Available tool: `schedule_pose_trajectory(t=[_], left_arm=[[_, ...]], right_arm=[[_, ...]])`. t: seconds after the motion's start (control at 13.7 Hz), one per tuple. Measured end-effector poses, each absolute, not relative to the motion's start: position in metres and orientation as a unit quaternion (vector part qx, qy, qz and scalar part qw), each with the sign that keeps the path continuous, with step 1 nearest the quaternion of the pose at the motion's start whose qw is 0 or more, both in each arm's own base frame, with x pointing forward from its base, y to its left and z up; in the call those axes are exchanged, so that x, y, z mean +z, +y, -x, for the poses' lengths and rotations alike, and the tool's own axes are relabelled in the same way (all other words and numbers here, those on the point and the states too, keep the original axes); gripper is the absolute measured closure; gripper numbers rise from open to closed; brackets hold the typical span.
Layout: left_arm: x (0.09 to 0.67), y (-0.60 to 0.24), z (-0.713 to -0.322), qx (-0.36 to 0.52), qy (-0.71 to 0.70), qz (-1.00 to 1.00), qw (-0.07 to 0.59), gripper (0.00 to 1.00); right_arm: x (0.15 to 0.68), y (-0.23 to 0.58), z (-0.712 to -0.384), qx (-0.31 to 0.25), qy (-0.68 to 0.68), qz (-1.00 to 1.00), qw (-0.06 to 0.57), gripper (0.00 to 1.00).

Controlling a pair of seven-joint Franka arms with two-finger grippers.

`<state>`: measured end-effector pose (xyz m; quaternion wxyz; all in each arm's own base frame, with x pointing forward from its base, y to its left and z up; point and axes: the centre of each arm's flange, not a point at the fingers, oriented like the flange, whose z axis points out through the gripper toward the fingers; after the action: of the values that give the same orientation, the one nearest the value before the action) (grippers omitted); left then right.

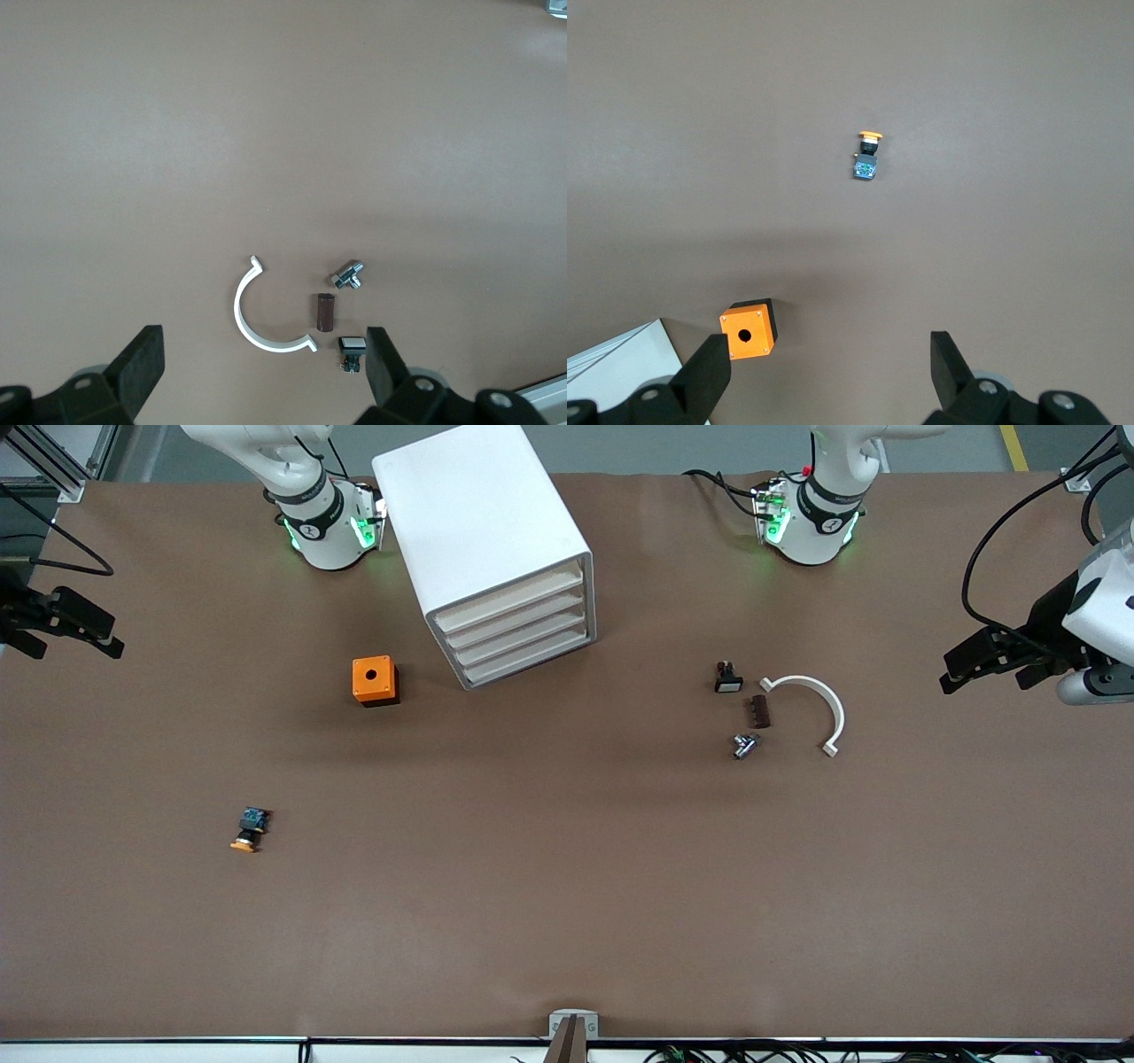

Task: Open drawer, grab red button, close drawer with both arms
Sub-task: 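Reach the left gripper toward the white cabinet's drawer handle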

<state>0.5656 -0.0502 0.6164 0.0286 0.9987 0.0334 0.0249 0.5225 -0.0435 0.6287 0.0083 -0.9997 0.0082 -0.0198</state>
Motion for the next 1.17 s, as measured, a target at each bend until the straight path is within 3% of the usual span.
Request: schedule_pose_trajectory(t=[0.73, 1.17], left_arm=[[0.607, -0.033, -0.571, 0.015, 0.049, -0.998, 0.027, 0.0], [0.507, -0.047, -0.608, -0.069, 0.041, -0.997, 0.019, 0.0]], right_arm=[[0.629, -0.043, -0.523, -0.02, 0.008, 1.0, 0.008, 0.0], [0.628, -0.043, -0.523, -0.019, 0.008, 1.0, 0.008, 0.0]])
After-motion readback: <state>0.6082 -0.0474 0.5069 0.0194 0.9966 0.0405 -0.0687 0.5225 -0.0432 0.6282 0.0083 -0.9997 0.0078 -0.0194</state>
